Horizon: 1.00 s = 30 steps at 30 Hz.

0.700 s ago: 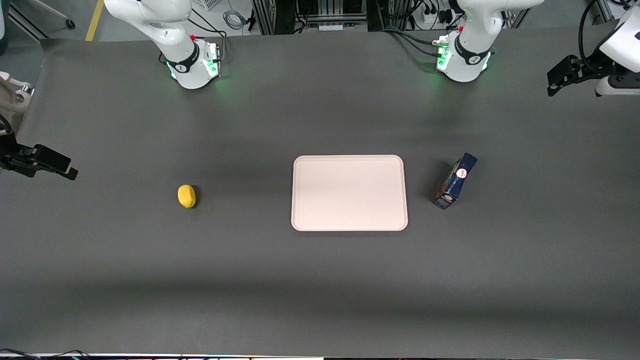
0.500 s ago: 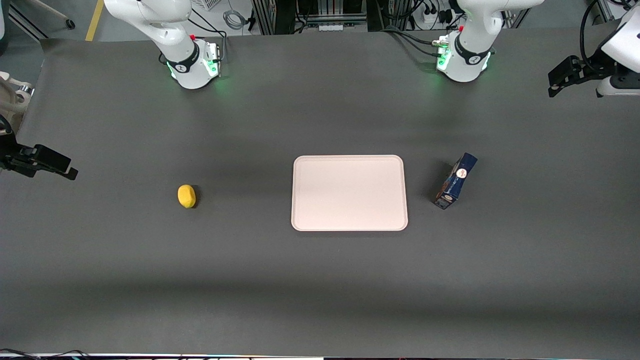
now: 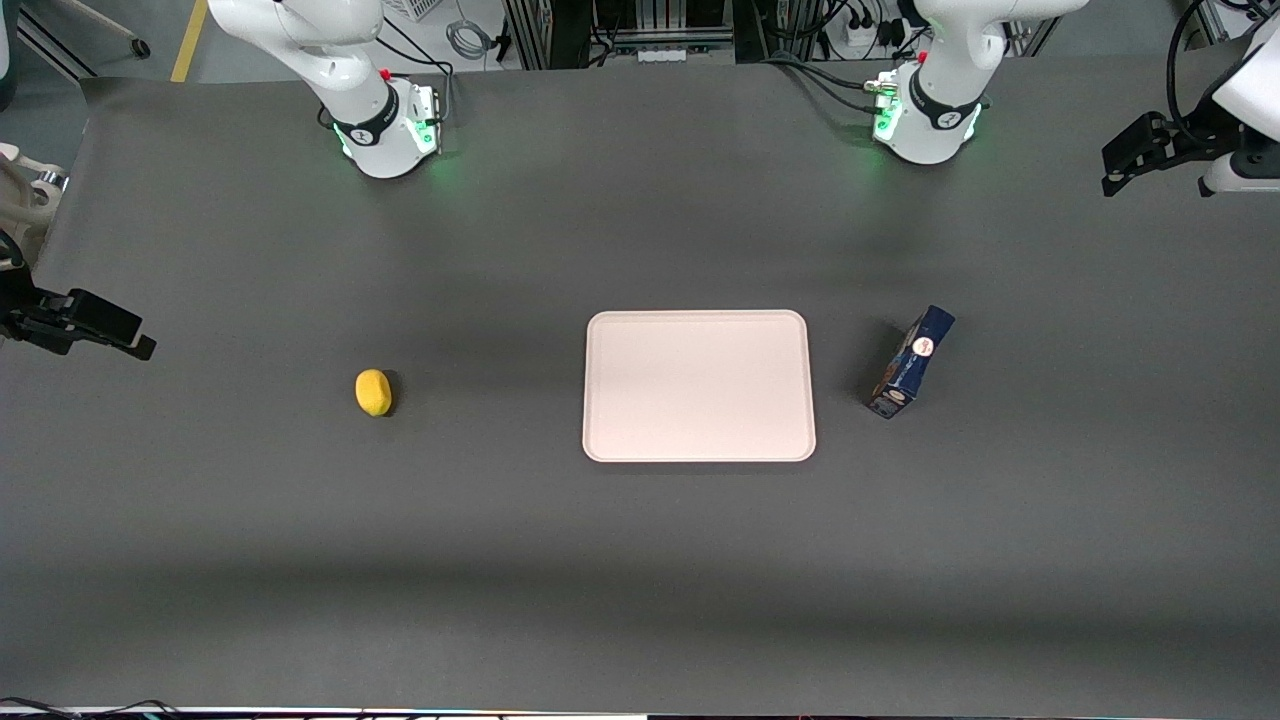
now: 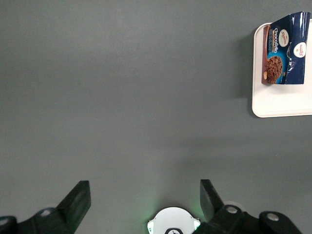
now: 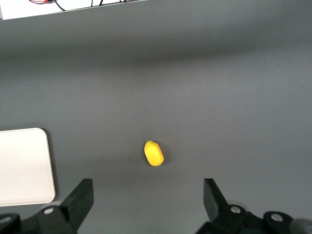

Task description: Place cookie box on tray

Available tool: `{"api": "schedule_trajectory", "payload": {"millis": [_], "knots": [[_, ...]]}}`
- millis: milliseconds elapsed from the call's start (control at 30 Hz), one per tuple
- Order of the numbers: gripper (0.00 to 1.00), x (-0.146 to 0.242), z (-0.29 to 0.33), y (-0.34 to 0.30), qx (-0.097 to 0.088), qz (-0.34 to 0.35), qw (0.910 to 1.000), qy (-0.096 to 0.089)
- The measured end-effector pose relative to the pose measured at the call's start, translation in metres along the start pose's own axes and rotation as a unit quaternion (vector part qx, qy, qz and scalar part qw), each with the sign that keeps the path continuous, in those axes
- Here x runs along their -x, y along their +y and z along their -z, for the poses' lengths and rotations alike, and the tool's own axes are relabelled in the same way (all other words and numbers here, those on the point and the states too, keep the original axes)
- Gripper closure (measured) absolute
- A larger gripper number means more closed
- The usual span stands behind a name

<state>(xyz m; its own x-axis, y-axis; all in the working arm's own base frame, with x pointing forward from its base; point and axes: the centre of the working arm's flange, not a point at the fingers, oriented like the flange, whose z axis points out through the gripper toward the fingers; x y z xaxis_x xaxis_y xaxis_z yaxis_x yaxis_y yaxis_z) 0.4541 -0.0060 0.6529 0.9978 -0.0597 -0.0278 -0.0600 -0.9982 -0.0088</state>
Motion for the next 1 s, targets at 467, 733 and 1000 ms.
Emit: {"api": "schedule_trajectory", "payload": {"millis": [467, 733, 1000], "knots": [[0.00, -0.010, 0.029, 0.061, 0.032, -0.057, 0.9977, -0.019], [0.00, -0.085, -0.084, 0.103, 0.050, -0.095, 0.9916, -0.071], [0.00, -0.114, -0.197, 0.104, 0.058, -0.137, 0.9856, -0.081]]}}
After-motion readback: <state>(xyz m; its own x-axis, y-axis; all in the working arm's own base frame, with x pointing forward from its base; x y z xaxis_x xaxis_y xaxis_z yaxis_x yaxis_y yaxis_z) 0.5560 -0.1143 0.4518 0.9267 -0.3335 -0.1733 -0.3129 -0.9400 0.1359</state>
